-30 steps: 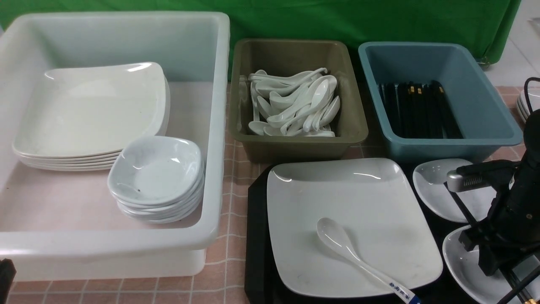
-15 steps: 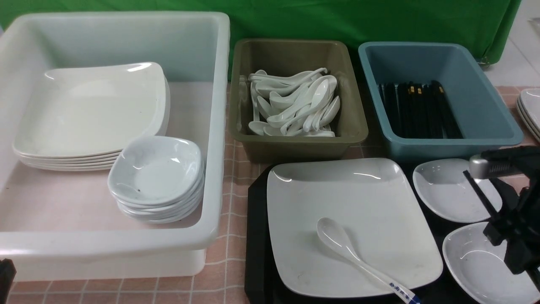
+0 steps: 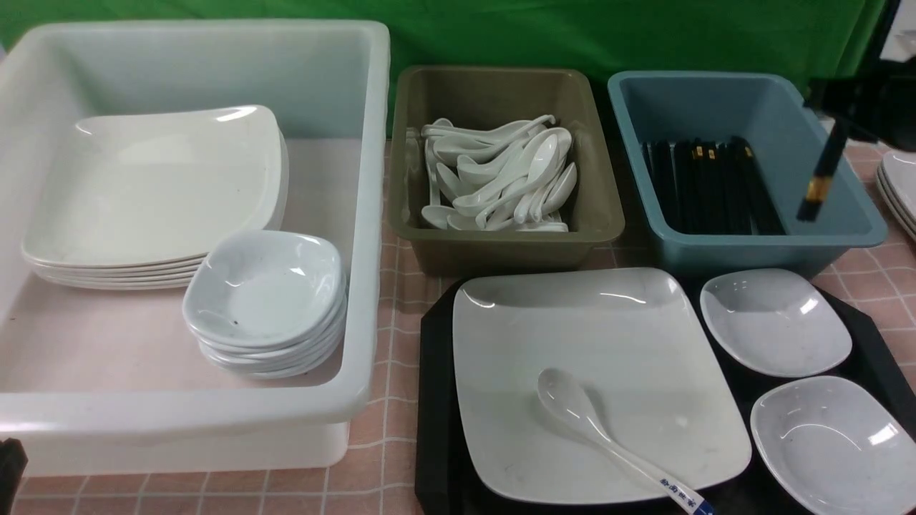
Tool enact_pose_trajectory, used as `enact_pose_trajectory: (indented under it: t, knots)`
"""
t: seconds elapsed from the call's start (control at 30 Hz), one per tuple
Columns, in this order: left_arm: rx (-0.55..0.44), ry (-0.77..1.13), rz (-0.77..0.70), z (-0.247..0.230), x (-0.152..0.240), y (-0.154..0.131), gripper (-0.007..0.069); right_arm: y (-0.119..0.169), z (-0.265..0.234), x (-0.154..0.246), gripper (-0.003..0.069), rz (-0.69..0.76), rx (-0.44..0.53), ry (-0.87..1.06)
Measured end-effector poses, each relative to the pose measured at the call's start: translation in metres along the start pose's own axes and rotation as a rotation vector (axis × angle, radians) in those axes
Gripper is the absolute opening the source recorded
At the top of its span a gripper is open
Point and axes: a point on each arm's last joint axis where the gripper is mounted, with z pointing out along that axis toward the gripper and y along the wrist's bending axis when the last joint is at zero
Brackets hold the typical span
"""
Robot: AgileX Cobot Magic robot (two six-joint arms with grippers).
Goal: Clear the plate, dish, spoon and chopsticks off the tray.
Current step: Use the right arm to put the chopsticks into the small storage box on the right, then use the right arm to grab a soup spoon from the plate
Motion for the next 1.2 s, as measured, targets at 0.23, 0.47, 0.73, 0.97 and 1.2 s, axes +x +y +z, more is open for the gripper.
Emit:
enact_pose_trajectory:
  t: [0.23,0.47,0.73,0.97,1.2]
  knots:
    - [0.000,0.000,0.000,0.000,0.000,0.000,0.0020,0.000,0.095,-0.001,0.0163,0.000,0.005,0.029]
    - [0.000,0.000,0.000,0.000,0.000,0.000,0.0020,-0.006,0.158,0.037,0.0335,0.005,0.034,0.246]
    - [0.000,0.000,0.000,0.000,0.000,0.000,0.0020,-0.001,0.124,0.014,0.0421,-0.062,0.042,0.477]
    - [0.000,0.000,0.000,0.000,0.000,0.000,0.0020,0.012,0.016,-0.022,0.0043,-0.159,0.001,0.807]
    - [0.000,0.000,0.000,0.000,0.000,0.000,0.0020,0.038,-0.038,0.011,0.0030,-0.142,-0.171,0.894]
